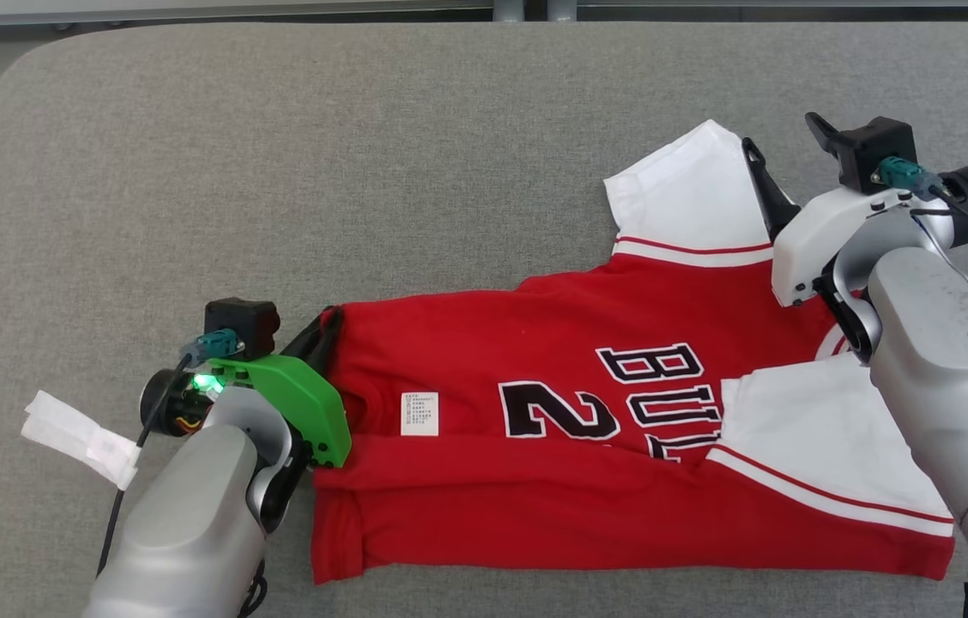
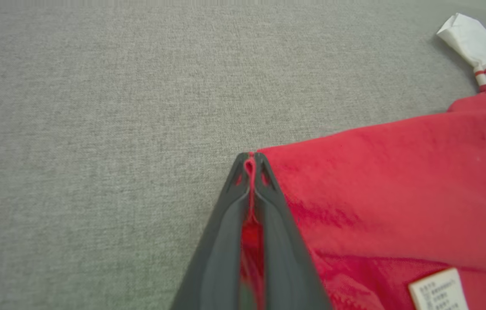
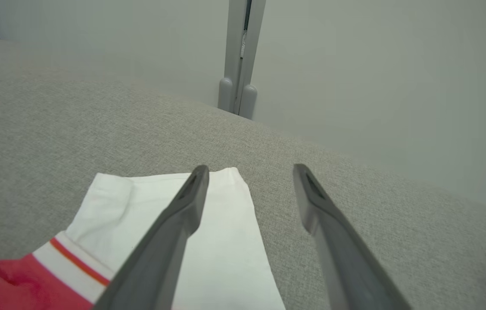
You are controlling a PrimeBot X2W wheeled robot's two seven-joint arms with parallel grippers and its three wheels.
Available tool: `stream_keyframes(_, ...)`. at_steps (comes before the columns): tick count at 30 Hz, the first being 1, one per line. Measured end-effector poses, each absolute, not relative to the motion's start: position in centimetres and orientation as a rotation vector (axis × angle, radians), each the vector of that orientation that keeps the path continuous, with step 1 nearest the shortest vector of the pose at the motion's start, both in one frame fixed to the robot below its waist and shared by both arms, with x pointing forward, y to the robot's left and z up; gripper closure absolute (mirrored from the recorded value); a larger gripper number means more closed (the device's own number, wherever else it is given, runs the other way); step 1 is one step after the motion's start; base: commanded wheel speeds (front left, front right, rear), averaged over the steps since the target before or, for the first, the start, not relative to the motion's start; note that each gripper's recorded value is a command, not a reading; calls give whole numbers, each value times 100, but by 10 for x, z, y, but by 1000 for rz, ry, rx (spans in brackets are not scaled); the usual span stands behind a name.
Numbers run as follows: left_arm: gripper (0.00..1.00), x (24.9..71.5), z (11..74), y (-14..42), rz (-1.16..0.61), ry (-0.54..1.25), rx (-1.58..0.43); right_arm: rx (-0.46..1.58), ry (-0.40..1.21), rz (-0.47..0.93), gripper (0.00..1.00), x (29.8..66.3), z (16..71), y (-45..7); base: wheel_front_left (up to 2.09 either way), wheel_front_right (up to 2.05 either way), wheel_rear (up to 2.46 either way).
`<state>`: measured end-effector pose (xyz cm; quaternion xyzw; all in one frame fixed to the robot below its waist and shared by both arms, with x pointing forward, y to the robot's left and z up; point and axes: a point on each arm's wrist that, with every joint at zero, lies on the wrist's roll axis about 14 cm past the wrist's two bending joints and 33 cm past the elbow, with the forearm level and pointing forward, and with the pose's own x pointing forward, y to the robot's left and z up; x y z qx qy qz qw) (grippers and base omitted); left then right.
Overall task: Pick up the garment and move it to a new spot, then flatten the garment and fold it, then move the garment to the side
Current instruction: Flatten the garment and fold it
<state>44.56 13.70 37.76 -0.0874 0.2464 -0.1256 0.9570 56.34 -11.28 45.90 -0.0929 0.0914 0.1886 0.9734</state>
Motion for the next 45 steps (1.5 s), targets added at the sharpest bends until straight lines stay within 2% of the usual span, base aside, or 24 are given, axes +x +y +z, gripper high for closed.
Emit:
stream_keyframes(10, 100, 460, 405, 141, -266, 358, -188, -251, 294, 407, 0, 591, 443, -100, 0, 0, 0)
stream_keyframes(18, 100, 466, 406, 140, -276, 339, -207, -264, 406, 405, 0, 613, 417, -96, 0, 0, 0)
stream_keyframes(23, 100, 467, 402, 142, -273, 339, -209, -246, 499, 400, 0, 612, 392, -93, 0, 0, 0)
stream_keyframes(24, 100, 467, 402, 143, -273, 336, -210, -230, 518, 397, 20, 611, 388, -92, 0, 0, 0)
stream_keyframes(25, 100, 467, 403, 143, -273, 335, -209, -220, 540, 393, 63, 609, 385, -92, 0, 0, 0)
stream_keyframes(26, 100, 468, 403, 142, -275, 333, -209, -207, 558, 391, 100, 607, 383, -90, 0, 0, 0)
stream_keyframes(33, 100, 469, 404, 143, -270, 329, -216, -171, 579, 377, 100, 604, 384, -93, 0, 0, 0)
stream_keyframes(40, 100, 466, 408, 147, -255, 322, -208, -135, 419, 357, 100, 613, 423, -99, 0, 0, 0)
stream_keyframes(45, 100, 457, 414, 148, -249, 311, -210, -93, 305, 347, 100, 601, 450, -106, 0, 0, 0)
